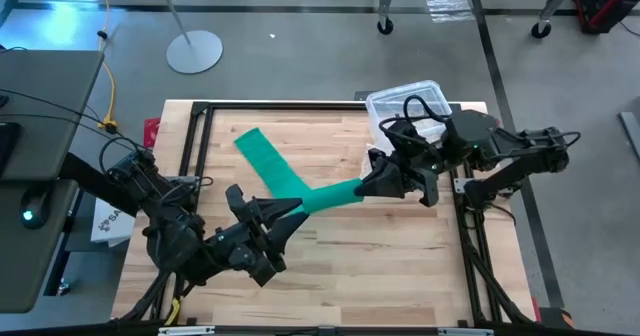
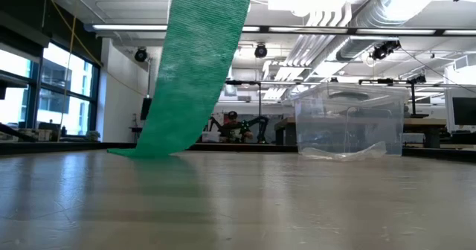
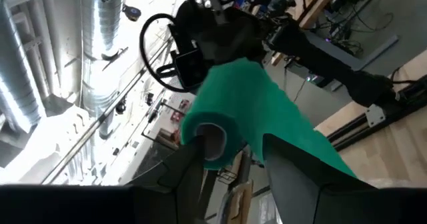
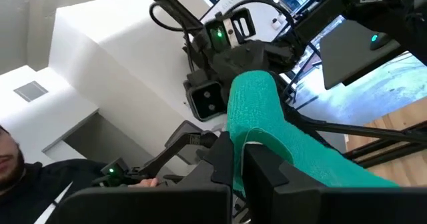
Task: Roll bandage
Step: Roll the green bandage
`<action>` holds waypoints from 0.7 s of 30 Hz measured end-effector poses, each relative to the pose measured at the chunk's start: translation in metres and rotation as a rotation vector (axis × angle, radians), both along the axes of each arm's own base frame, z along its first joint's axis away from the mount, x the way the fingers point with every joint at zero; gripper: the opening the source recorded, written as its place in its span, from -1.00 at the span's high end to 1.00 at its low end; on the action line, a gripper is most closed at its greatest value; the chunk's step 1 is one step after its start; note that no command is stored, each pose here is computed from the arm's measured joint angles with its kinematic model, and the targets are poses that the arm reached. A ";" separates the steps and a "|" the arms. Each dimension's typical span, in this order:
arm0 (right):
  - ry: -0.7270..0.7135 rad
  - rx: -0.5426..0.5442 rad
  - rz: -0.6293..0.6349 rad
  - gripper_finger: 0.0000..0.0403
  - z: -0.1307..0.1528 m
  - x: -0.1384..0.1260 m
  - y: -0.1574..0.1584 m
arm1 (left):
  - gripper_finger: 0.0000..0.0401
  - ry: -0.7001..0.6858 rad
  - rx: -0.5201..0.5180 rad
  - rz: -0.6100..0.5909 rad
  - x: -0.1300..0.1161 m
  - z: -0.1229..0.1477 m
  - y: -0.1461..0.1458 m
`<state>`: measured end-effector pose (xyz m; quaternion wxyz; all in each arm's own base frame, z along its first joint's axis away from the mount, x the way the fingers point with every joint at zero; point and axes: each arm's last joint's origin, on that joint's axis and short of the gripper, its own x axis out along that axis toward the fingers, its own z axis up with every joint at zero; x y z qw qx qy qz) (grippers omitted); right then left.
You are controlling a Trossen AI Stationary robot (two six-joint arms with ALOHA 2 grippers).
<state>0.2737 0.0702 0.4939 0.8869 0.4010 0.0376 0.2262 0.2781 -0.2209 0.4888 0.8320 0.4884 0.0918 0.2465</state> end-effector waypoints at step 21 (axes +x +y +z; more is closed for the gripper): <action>-0.004 0.001 0.000 0.98 0.000 0.000 0.000 | 0.41 -0.019 -0.060 -0.031 0.001 -0.004 0.000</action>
